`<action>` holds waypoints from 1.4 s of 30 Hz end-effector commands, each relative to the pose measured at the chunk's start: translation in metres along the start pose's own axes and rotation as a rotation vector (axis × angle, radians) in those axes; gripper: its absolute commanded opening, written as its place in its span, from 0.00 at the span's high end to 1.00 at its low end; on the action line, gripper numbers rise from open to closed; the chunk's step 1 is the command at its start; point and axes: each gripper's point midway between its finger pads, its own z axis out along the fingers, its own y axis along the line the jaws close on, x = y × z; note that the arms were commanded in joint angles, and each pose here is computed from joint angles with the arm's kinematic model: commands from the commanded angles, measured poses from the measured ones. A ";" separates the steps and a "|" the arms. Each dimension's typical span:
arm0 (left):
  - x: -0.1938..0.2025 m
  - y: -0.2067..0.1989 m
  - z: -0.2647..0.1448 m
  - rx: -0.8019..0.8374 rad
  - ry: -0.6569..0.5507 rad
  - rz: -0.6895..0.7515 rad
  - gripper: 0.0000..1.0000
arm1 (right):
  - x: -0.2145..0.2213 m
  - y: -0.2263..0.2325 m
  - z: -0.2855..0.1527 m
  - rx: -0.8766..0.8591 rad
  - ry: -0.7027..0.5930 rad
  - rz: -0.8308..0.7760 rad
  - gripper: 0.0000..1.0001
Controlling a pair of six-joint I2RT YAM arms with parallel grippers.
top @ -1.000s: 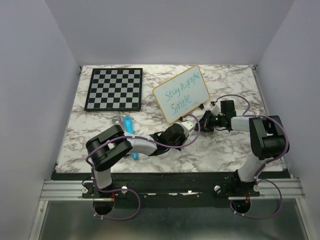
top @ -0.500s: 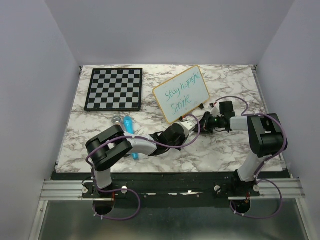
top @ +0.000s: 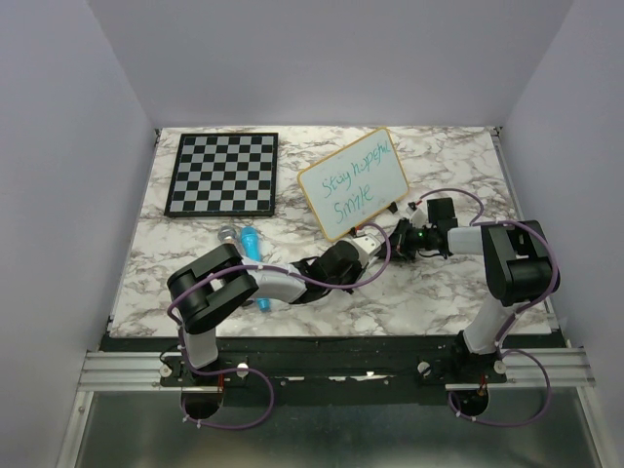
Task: Write a sentence on the whiteboard
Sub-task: Insert the whiteboard marker without the cap into the pen cap.
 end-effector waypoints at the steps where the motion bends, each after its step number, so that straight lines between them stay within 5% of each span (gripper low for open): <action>1: 0.091 0.006 -0.010 -0.004 0.288 0.023 1.00 | -0.003 0.012 -0.002 -0.042 -0.002 -0.011 0.99; 42: 0.078 0.009 -0.011 -0.027 0.236 0.009 0.94 | 0.031 0.025 0.019 -0.155 0.168 0.073 0.99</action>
